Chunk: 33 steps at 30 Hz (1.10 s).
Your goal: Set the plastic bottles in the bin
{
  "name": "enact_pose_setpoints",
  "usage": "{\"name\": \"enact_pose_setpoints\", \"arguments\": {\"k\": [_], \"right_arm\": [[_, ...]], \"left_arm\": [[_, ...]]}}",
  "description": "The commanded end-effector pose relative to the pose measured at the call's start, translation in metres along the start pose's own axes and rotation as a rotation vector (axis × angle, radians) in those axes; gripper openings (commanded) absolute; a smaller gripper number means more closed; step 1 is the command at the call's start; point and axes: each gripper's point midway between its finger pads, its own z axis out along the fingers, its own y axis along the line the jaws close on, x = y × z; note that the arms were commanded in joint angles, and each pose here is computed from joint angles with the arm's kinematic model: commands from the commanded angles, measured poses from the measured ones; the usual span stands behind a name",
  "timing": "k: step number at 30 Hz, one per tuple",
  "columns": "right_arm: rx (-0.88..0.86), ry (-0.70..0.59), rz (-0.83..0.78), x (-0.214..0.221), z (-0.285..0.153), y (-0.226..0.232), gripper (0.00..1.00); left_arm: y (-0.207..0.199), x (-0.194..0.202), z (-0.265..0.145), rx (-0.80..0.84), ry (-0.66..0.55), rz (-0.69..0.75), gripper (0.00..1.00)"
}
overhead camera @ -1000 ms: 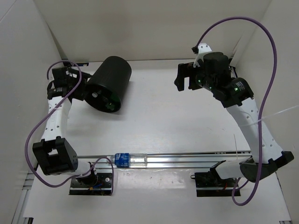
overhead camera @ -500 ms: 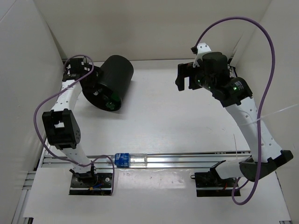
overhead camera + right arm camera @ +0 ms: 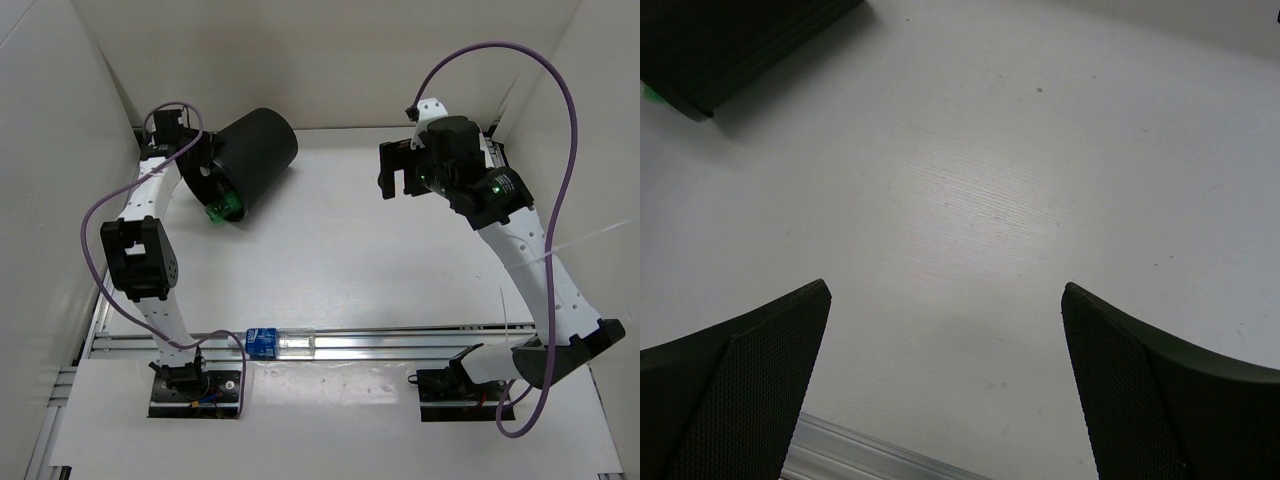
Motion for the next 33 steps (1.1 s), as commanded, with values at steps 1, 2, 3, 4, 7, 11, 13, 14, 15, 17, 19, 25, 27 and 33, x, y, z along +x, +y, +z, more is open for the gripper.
{"name": "enact_pose_setpoints", "arguments": {"k": [1, 2, 3, 4, 7, 11, 13, 14, 15, 17, 19, 25, 27, 33], "right_arm": [[0.025, -0.054, -0.017, -0.013, -0.008, -0.006, 1.00], [0.025, -0.054, -0.017, -0.013, -0.008, -0.006, 1.00], [0.025, -0.054, -0.017, -0.013, -0.008, -0.006, 1.00], [0.025, -0.054, -0.017, -0.013, -0.008, -0.006, 1.00], [0.026, -0.045, -0.018, -0.010, -0.006, -0.007, 1.00], [0.026, -0.042, -0.019, -0.005, -0.007, -0.007, 1.00], [0.017, -0.041, -0.010, -0.004, -0.007, -0.005, 1.00], [0.017, -0.039, -0.010, -0.003, -0.005, -0.005, 1.00], [0.017, -0.039, -0.010, -0.003, -0.005, -0.005, 1.00], [0.017, -0.039, -0.010, -0.003, -0.005, -0.005, 1.00], [0.016, -0.050, -0.008, -0.005, -0.009, -0.006, 1.00], [0.049, -0.034, 0.088, 0.001, -0.009, -0.024, 1.00], [0.046, -0.032, 0.135, 0.003, -0.010, -0.030, 1.00], [0.009, 0.014, 0.286, 0.020, -0.006, -0.046, 1.00]], "left_arm": [[0.014, -0.003, -0.007, -0.060, -0.003, 0.002, 0.19], [0.009, -0.004, -0.013, -0.044, -0.007, 0.015, 0.16], [0.002, -0.004, -0.021, -0.026, -0.013, 0.028, 0.13], [0.001, -0.010, -0.025, -0.019, -0.024, 0.037, 0.10], [-0.014, -0.016, -0.041, 0.027, -0.038, 0.072, 0.10], [-0.030, -0.024, -0.057, 0.064, -0.033, 0.087, 0.10], [-0.031, -0.024, -0.062, 0.052, -0.029, 0.094, 0.10], [-0.031, -0.023, -0.065, 0.045, -0.026, 0.093, 0.10], [-0.040, -0.025, -0.072, 0.057, -0.031, 0.105, 0.10], [-0.034, -0.022, -0.073, 0.005, -0.011, 0.105, 0.10], [-0.058, -0.026, -0.087, 0.045, -0.016, 0.129, 0.10], [-0.089, -0.023, -0.113, 0.080, 0.042, 0.201, 0.10], [-0.089, -0.017, -0.125, 0.095, 0.062, 0.229, 0.10], [-0.099, -0.008, -0.152, 0.147, 0.091, 0.368, 0.10]]}}
